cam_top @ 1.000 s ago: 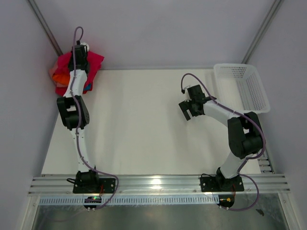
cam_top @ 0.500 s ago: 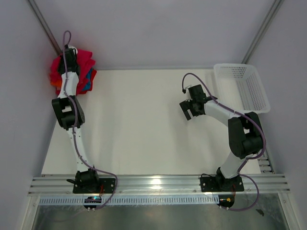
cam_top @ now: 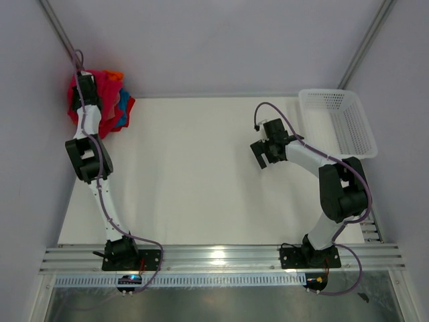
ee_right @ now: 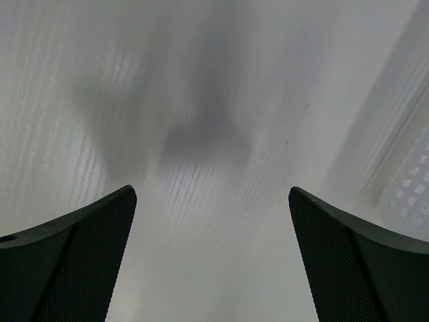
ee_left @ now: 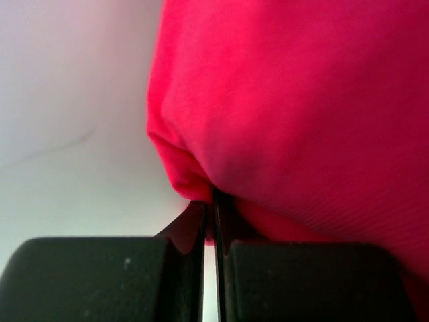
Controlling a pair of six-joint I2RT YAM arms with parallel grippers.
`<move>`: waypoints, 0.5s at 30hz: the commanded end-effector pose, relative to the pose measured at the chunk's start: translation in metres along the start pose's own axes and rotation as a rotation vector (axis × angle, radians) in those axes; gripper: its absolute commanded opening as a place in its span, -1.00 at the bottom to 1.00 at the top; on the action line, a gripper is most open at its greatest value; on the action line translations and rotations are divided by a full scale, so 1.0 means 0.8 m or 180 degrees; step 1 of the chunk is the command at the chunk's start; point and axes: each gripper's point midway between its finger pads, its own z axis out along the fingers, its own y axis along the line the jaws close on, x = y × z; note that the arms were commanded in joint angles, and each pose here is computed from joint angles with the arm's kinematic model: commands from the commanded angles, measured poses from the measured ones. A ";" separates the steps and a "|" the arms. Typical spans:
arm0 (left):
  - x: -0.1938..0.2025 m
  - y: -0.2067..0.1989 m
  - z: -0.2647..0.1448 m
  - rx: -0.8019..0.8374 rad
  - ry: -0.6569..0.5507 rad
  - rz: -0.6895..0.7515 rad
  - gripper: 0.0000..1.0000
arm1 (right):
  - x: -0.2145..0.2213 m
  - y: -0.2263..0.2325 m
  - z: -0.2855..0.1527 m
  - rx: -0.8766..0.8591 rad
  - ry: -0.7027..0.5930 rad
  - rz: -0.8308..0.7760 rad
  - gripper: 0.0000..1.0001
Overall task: Fold and stack the t-shirts
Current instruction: Put the neatly folded tshirt into the corner of the board with the left arm
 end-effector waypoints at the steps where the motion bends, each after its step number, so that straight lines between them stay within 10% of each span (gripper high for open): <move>1: 0.036 0.025 0.005 -0.0074 0.0277 -0.0121 -1.00 | -0.016 -0.004 -0.017 -0.0004 -0.0176 0.0106 0.99; 6: 0.021 -0.010 -0.012 0.0147 0.0210 -0.0104 -0.72 | -0.015 -0.004 -0.016 -0.0005 -0.0167 0.0100 0.99; 11: -0.010 -0.038 -0.042 0.0280 0.0060 -0.0055 0.57 | -0.015 -0.006 -0.016 0.0024 -0.0166 0.0091 0.99; 15: -0.044 -0.049 -0.066 0.0342 -0.0128 -0.0136 0.83 | -0.014 -0.009 -0.016 0.0060 -0.0169 0.0084 0.99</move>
